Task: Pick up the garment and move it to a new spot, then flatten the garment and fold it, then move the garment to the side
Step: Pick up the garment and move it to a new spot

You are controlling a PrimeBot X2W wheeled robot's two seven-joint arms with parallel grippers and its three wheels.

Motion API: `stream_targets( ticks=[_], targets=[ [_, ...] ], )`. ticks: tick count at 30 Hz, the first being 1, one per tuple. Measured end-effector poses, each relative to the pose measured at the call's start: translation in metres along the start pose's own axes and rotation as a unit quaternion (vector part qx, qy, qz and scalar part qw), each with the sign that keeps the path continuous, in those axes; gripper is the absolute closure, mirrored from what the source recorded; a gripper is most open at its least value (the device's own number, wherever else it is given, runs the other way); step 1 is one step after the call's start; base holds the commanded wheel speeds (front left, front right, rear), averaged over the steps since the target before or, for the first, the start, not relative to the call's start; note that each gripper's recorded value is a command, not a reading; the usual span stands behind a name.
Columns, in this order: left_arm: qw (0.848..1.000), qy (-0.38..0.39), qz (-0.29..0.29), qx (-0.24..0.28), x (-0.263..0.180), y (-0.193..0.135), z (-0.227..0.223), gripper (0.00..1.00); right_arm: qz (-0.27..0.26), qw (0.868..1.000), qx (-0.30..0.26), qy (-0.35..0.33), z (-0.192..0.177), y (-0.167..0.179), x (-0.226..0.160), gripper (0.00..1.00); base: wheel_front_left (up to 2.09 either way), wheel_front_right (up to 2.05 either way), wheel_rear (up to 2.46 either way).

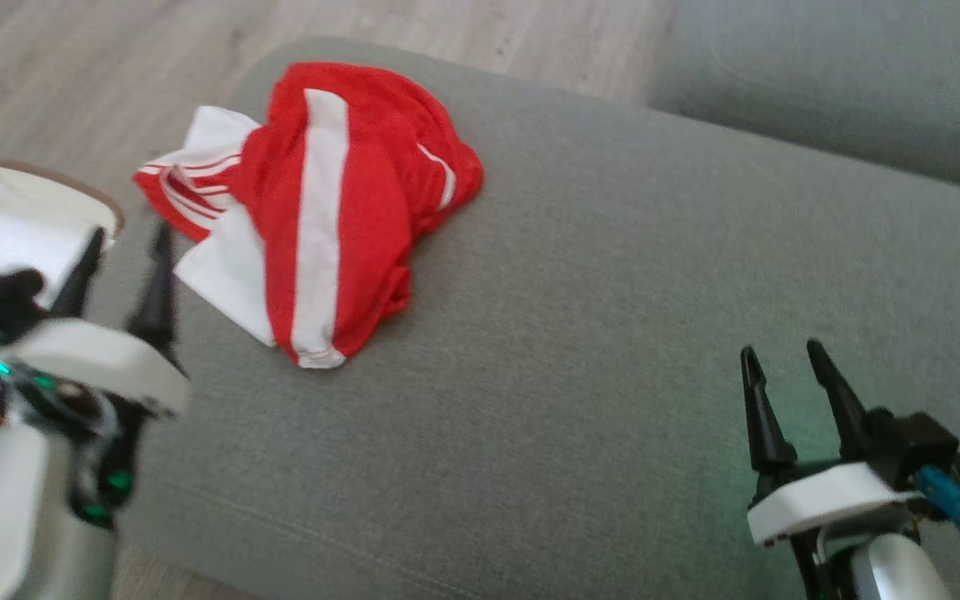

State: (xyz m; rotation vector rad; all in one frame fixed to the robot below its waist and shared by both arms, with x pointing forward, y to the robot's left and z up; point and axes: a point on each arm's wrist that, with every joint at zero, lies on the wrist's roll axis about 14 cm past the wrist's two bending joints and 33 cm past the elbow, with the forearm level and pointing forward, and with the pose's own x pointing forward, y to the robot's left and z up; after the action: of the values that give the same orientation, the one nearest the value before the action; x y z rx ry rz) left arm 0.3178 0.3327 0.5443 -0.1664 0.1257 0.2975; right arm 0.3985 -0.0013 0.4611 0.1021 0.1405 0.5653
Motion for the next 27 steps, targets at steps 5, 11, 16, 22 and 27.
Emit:
stream_targets(
  ticks=[5, 11, 16, 22, 27],
  targets=[
    [0.997, 0.072, -0.010, -0.007, 0.030, 0.007, -0.012, 0.00, -0.018, 1.000, 0.002, -0.004, 0.001, -0.016, 0.006, 0.00, 0.00, 0.00, 0.00],
    [0.981, 0.190, -0.027, -0.014, 0.066, 0.003, -0.054, 0.00, -0.054, 0.998, 0.007, 0.012, -0.013, -0.048, 0.011, 0.00, 0.00, 0.00, 0.00],
    [0.959, 0.279, -0.034, -0.021, 0.092, -0.005, -0.103, 0.00, -0.099, 0.995, 0.016, 0.022, -0.027, -0.084, 0.008, 0.00, 0.00, 0.00, 0.00],
    [0.940, 0.335, -0.038, -0.041, 0.115, -0.020, -0.140, 0.00, -0.137, 0.990, 0.022, 0.038, -0.043, -0.112, 0.001, 0.00, 0.00, 0.00, 0.00],
    [0.919, 0.389, -0.027, -0.059, 0.120, -0.025, -0.171, 0.00, -0.159, 0.986, 0.022, 0.045, -0.050, -0.129, -0.003, 0.00, 0.00, 0.00, 0.00]
  ],
)
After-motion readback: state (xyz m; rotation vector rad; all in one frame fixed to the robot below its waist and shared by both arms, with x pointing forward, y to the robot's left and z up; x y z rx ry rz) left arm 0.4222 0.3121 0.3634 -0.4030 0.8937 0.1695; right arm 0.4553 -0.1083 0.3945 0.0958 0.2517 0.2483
